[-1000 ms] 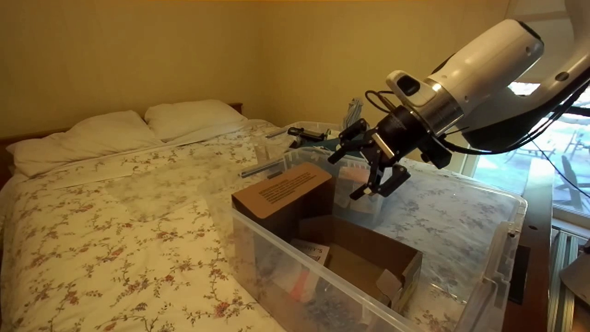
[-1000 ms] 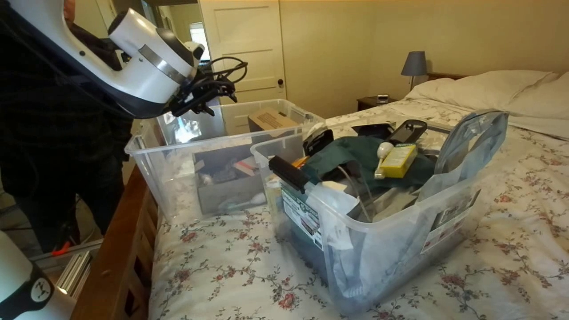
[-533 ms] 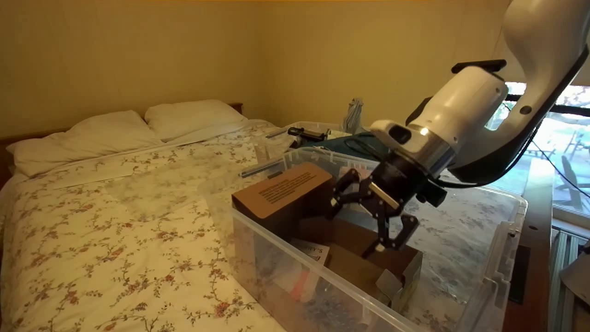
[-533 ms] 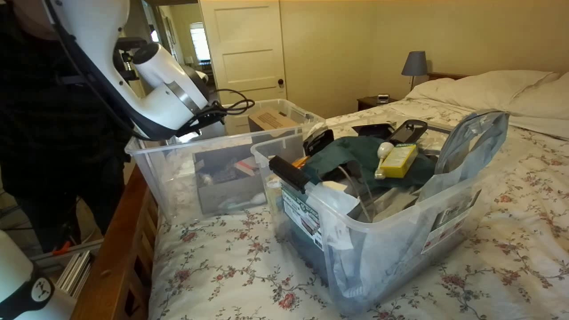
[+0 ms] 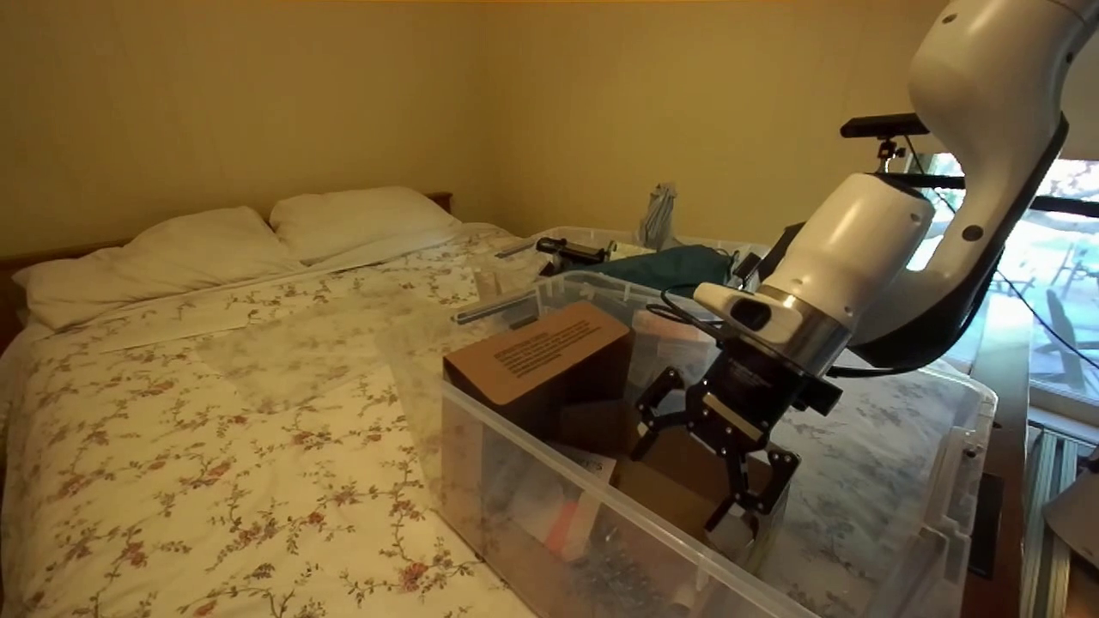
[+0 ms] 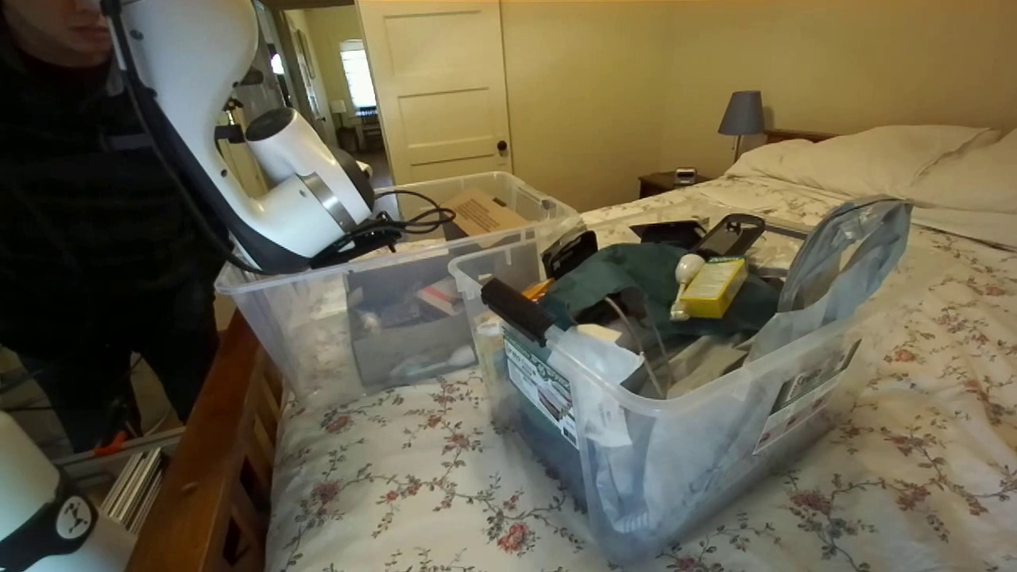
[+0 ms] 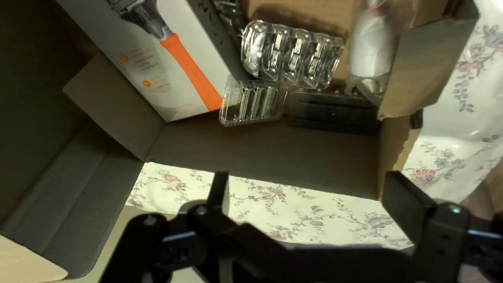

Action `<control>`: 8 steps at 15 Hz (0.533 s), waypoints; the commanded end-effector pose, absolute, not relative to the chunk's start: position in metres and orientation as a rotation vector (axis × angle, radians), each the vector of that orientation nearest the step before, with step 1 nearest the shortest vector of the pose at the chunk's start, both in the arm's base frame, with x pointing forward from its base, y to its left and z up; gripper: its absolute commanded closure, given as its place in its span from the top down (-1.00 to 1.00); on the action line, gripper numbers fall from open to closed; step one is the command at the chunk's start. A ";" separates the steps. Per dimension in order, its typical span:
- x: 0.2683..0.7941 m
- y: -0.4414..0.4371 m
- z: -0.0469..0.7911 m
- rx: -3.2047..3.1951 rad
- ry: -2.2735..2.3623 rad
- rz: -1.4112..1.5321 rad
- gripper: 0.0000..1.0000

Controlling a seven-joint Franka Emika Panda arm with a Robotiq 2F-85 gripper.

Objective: Pick up the contents in the container to the left and put them in the container to the right

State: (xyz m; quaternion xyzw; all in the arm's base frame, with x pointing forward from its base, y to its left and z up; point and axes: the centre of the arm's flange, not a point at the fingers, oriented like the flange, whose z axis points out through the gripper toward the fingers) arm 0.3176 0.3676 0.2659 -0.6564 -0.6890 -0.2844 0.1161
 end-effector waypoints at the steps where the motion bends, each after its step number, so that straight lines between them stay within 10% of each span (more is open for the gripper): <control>1: 0.317 0.369 0.266 -1.921 -2.018 -0.832 1.00; 8: 0.328 0.361 0.268 -1.984 -2.042 -0.899 1.00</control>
